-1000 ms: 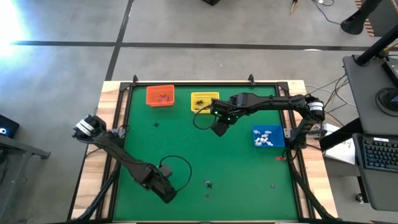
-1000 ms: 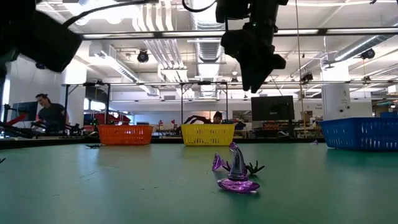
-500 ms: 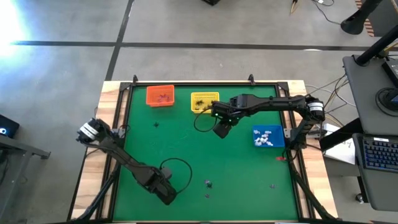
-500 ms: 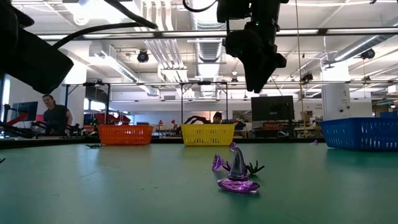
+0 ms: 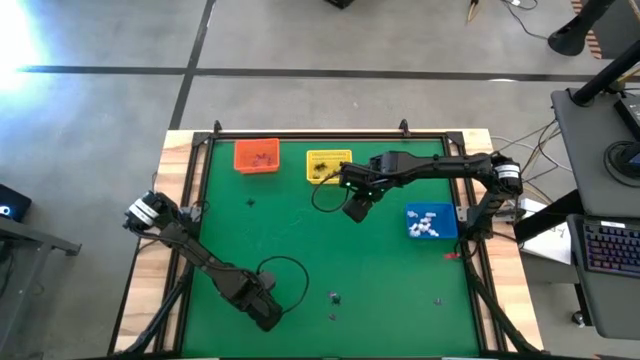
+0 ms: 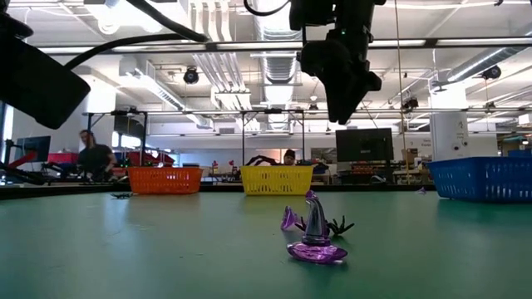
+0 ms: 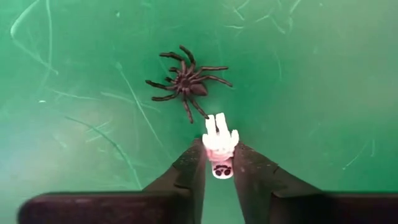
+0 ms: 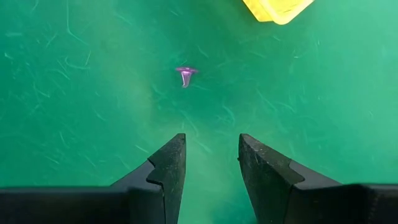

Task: Sort Halloween decoration
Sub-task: Put the white skeleton toy into the blue basket

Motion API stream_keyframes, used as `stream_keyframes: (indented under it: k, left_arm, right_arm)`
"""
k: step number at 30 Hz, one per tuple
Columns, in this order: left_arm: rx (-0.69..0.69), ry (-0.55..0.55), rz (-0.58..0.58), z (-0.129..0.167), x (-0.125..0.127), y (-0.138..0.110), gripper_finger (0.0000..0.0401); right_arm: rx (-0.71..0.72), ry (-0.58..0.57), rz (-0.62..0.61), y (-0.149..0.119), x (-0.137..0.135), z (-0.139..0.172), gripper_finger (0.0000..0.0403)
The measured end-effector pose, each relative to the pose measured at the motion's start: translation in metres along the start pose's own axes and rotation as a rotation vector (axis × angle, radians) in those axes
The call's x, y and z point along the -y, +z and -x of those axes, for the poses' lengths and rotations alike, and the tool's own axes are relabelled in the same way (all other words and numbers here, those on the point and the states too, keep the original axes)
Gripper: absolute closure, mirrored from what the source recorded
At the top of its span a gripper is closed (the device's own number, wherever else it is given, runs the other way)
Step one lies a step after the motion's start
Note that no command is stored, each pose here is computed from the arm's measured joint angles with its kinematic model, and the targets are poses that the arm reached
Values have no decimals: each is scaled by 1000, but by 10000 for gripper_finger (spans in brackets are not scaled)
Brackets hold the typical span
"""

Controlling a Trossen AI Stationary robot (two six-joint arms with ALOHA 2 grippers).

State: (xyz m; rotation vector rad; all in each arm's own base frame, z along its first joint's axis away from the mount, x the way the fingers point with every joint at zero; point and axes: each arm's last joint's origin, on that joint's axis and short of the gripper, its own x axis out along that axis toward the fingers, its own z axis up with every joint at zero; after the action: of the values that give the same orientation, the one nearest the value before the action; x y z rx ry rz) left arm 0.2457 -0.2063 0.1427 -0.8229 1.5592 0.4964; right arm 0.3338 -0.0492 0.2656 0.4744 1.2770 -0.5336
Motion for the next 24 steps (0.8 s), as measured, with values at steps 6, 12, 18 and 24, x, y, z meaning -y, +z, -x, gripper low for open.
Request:
stream_keyframes:
  k: [6,12,18,24]
  left_arm:
    - [-1,-6,-70,1,0,-1,393]
    - [6,-41,-156,9,0,-2,397]
    - [66,-91,-258,30,-2,-5,400]
    - [139,-108,-362,50,-9,1,400]
  right_arm:
    - [3,2,0,0,0,0,264]
    - [-38,74,5,-1,-2,0,264]
    - [-85,166,54,-2,-5,1,264]
    - [-105,247,193,-4,-8,1,264]
